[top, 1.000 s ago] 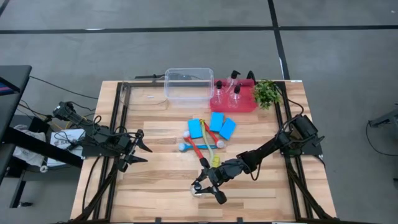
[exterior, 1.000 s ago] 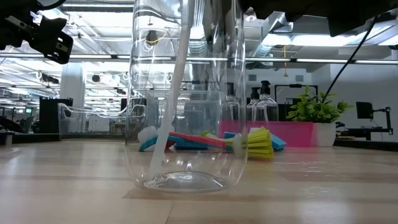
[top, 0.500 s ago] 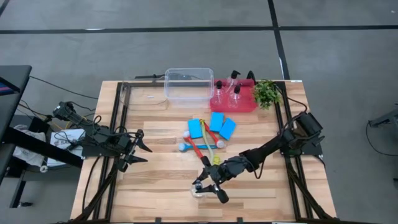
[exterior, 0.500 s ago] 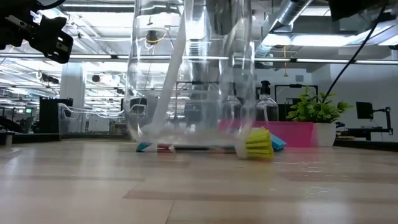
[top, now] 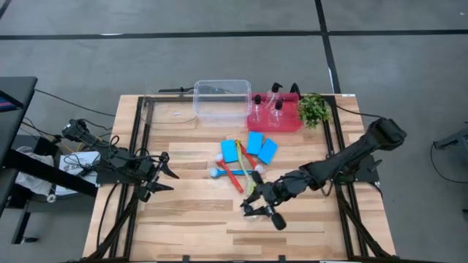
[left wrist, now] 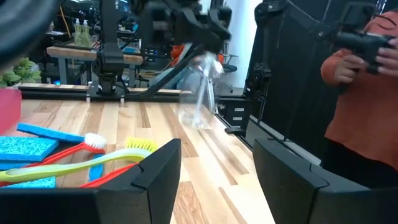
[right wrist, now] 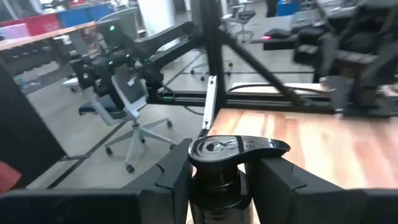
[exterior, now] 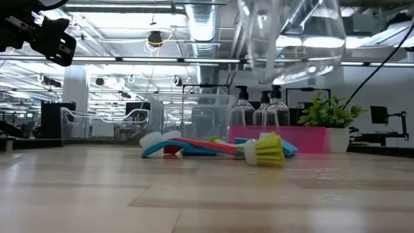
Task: Pick & Place Kitchen Sink Supplies
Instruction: Put the transparent bottle into the red bin
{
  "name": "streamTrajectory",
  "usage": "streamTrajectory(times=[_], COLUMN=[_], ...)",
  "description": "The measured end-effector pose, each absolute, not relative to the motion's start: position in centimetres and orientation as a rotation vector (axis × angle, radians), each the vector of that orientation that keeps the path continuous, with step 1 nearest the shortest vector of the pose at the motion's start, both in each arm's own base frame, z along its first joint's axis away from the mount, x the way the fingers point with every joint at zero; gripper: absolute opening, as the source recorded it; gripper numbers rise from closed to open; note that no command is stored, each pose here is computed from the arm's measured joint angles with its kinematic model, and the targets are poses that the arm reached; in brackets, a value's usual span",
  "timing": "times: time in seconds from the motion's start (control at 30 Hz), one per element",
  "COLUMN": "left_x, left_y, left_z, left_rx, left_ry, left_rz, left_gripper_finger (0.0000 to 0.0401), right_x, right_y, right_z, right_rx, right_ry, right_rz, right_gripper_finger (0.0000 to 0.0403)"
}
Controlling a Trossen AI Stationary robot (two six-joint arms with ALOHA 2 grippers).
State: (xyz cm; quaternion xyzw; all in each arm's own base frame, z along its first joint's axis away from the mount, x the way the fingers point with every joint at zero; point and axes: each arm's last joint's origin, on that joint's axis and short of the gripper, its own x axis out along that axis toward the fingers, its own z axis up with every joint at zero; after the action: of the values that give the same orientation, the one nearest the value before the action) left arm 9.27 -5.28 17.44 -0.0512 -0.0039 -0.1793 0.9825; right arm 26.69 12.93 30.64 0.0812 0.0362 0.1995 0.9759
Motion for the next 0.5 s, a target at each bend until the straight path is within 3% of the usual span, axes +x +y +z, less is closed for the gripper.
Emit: streamTrajectory(times=[0.17, 0.5], left_x=[9.3, 9.3], left_y=[-5.3, -5.3], left_z=[17.4, 17.4], left_rx=[-0.103, -0.103], left_ry=[-0.008, -0.008], left_rz=[-0.361, -0.361], left_gripper_finger=[0.0202, 0.0202], right_x=[24.1, 18.0], right_y=[11.5, 8.0], right_z=[33.0, 36.4], right_rx=[0.147, 0.09], right_ry=[0.055, 0.018], right_rz=[0.345, 0.196], right_gripper_finger=[0.0141, 0.0126])
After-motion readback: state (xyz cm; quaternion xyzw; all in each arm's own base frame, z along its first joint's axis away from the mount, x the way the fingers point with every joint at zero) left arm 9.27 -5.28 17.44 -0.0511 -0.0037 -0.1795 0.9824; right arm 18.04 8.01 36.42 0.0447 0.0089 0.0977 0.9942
